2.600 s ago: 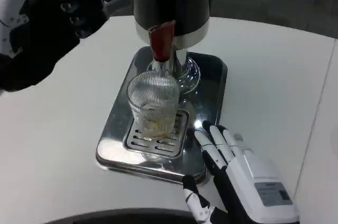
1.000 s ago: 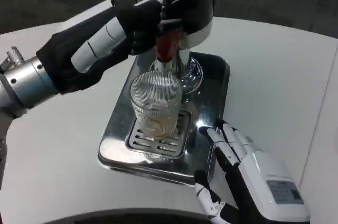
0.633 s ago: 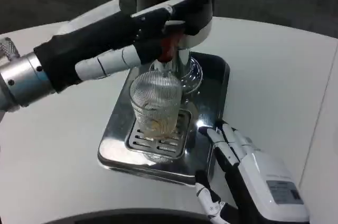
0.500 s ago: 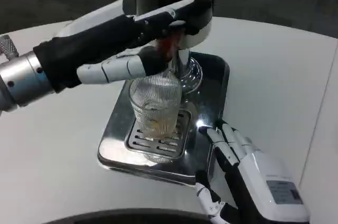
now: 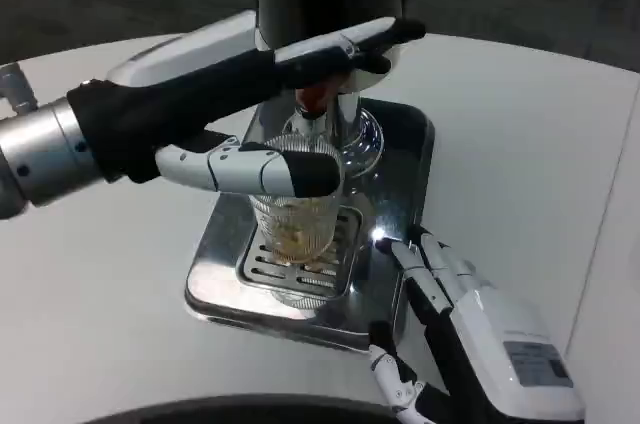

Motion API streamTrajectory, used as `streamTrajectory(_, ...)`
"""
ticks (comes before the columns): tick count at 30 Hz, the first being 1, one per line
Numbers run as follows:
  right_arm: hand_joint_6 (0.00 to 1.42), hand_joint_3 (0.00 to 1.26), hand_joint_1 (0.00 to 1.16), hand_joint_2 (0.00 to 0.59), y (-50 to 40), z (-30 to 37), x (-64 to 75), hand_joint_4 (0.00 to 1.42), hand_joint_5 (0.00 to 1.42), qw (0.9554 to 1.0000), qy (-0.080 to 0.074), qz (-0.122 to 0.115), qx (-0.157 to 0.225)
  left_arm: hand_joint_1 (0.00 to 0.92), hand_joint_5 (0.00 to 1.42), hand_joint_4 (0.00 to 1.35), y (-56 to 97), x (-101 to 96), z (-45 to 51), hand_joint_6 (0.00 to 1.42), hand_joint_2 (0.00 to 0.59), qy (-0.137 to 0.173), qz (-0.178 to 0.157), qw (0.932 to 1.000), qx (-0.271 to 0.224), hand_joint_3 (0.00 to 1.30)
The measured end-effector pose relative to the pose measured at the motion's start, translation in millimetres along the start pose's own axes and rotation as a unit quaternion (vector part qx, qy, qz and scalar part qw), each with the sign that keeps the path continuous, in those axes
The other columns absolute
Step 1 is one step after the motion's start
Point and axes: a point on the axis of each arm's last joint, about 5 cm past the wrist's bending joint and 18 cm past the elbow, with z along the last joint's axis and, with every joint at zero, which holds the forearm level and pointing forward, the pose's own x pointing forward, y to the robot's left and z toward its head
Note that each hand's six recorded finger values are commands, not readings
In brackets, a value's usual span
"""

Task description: Grasp the cup under the faucet to collect the drink, then remove the cup.

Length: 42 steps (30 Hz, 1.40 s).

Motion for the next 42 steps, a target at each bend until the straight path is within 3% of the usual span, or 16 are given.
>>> streamTrajectory(3,0.15,0.09,0.26,0.548,0.3,0.9,0.5,0.0,0.05,0.9999,0.006,-0.002,0.012,0.0,0.1,0.0,-0.3,0.2,1.6,0.07,0.096,-0.001,-0.002,0.9999,0.013,0.02)
streamTrajectory(10,0.15,0.06,0.33,0.506,-1.3,0.8,4.5,0.0,0.03,0.9965,0.041,-0.011,0.072,0.0,0.1,0.0,-0.6,1.5,4.7,0.07,0.097,-0.004,-0.004,0.9995,0.03,0.02)
streamTrajectory(19,0.16,0.01,0.45,0.5,-5.2,0.9,12.6,0.0,0.0,0.9909,0.056,-0.019,0.121,0.0,0.1,0.0,-3.0,-0.3,6.8,0.07,0.096,-0.003,-0.004,0.9994,0.034,0.02)
streamTrajectory(25,0.13,0.0,0.6,0.516,-9.8,2.9,24.2,0.0,0.0,0.9865,0.043,-0.029,0.155,0.0,0.1,0.0,-4.3,-0.2,8.0,0.07,0.096,-0.003,-0.005,0.9993,0.038,0.02)
streamTrajectory(28,0.11,0.0,0.68,0.506,-8.8,0.4,30.7,0.0,0.0,0.9832,0.042,-0.022,0.176,0.0,0.1,0.0,-5.9,-0.6,8.5,0.07,0.096,-0.003,-0.003,0.9993,0.037,0.02)
streamTrajectory(36,0.07,0.0,0.8,0.467,-6.5,-4.8,50.0,0.0,0.0,0.9789,-0.002,0.009,0.204,0.0,0.1,0.0,-6.2,-0.2,9.4,0.07,0.096,-0.004,-0.002,0.9993,0.038,0.02)
streamTrajectory(42,0.03,0.0,0.82,0.494,-2.8,-6.2,57.4,0.0,0.0,0.9747,-0.008,0.017,0.223,0.0,0.1,0.0,-6.2,-0.1,9.5,0.07,0.096,-0.003,0.0,0.9993,0.036,0.02)
